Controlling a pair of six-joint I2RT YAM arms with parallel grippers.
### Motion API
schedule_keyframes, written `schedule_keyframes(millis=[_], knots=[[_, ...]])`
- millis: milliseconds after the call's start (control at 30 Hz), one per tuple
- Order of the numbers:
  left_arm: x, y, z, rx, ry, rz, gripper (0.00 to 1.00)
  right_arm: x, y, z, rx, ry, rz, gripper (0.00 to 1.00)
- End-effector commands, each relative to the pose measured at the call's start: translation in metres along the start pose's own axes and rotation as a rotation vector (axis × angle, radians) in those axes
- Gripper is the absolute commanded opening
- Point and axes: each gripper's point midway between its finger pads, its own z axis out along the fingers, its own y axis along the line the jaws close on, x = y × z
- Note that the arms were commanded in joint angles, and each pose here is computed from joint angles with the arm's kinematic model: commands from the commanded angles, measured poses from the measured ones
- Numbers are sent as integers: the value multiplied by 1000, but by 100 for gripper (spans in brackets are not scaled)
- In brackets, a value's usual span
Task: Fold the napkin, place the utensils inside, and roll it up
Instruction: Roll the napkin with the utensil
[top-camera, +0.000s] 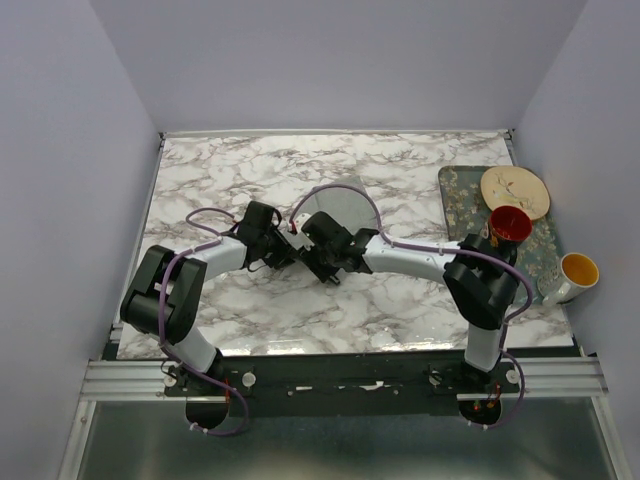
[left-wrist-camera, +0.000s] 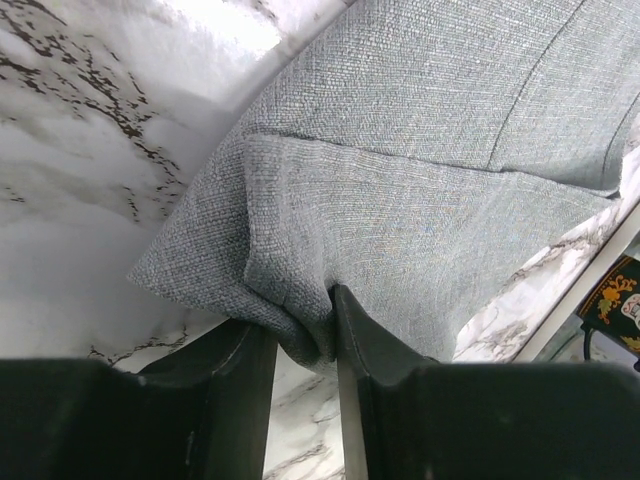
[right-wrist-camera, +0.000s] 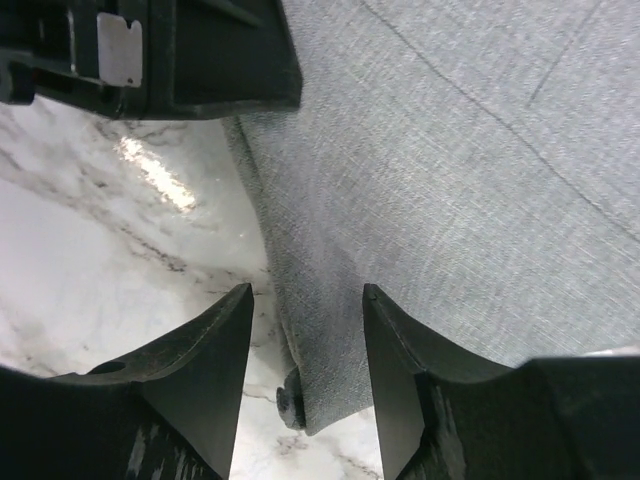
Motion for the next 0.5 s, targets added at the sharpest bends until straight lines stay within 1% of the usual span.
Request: schedule_keyframes(millis=[0,100,133,200,233,367,467], knots=[[2,14,5,-29,1,0,34,-1,-14,7,144,-5,-74,58],[2,13,5,-24,6,-7,30,-2,-12,9,150,-3,-96,60],[1,11,4,-20,7,-13,30,-2,-11,10,142,-3,-102,63],[0,7,3,-9,9,-17,28,-3,-6,12,132,-16,-119,66],[0,6,3,-8,11,-17,26,-3,-1,15,111,-18,-121,66],[-1,2,2,3,20,-35,22,-5,0,26,111,-26,-120,66],[0,1,2,12,32,-47,19,-2,-1,35,121,-7,-125,65]])
